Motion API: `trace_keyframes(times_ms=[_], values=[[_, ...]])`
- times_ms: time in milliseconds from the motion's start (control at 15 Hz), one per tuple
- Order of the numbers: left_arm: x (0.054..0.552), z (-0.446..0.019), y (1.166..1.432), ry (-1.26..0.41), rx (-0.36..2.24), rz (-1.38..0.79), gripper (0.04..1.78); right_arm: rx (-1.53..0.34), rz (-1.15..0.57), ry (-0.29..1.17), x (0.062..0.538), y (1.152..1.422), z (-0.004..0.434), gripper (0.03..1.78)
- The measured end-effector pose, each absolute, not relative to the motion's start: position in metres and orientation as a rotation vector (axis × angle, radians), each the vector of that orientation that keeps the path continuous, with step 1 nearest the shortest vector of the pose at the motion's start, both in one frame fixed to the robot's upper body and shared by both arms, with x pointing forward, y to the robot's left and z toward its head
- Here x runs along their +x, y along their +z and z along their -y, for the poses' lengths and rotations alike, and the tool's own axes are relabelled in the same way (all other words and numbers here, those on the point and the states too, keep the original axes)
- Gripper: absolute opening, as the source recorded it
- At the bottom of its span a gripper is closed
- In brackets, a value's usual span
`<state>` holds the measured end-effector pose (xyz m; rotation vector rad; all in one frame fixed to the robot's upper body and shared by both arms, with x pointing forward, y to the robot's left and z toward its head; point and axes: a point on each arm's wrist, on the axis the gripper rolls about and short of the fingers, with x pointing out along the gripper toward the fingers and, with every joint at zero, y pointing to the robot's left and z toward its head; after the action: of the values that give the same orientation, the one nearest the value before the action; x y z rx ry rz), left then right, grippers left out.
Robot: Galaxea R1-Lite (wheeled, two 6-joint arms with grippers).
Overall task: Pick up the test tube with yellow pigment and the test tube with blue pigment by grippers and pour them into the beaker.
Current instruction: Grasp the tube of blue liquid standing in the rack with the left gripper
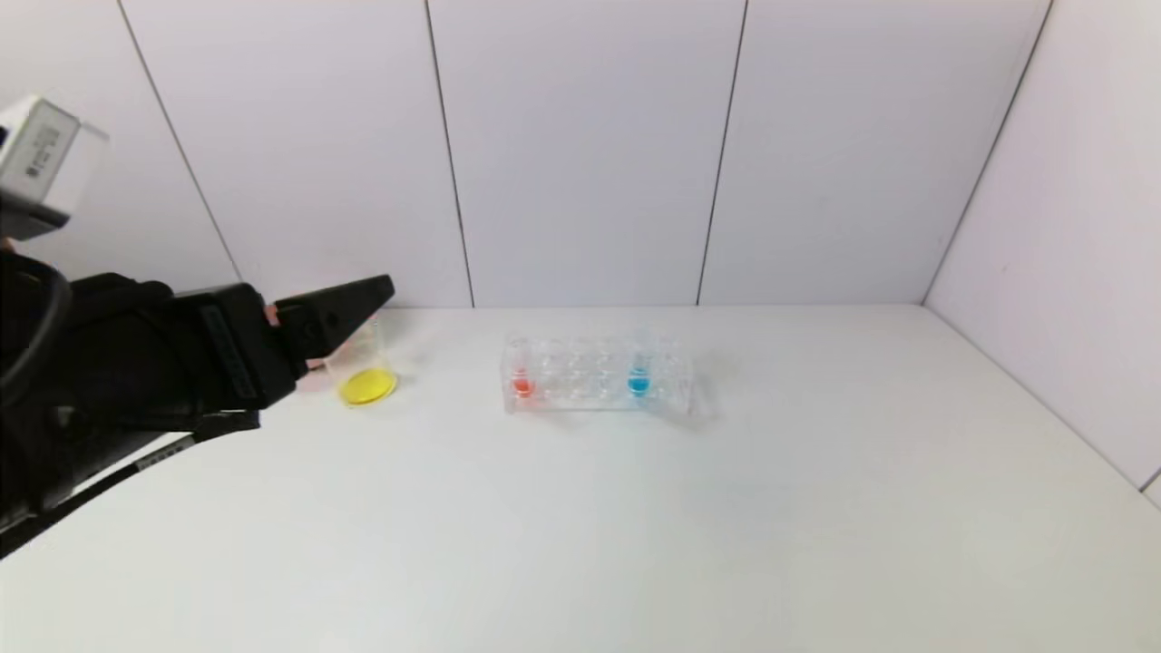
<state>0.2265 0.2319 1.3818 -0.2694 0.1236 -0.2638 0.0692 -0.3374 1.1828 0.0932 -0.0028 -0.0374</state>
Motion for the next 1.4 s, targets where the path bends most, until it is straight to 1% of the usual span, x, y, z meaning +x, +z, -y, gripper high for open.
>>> trace_keyframes(times_ms=[267,600,800,1400], values=[[0.257,-0.195,1.358,-0.35,-0.268,-0.158,1.78,0.093,0.003,-0.038,0.069,1.183,0.337,1.71],[0.31,-0.144,1.318,-0.408,-0.275,-0.14,1.78,0.093,0.003,-0.038,0.069,1.183,0.337,1.71],[0.334,-0.121,1.3,-0.424,-0.28,-0.137,1.78,0.093,0.002,-0.038,0.069,1.183,0.337,1.71],[0.368,-0.075,1.259,-0.446,-0.254,-0.174,1.78,0.093,0.003,-0.038,0.069,1.183,0.337,1.71]])
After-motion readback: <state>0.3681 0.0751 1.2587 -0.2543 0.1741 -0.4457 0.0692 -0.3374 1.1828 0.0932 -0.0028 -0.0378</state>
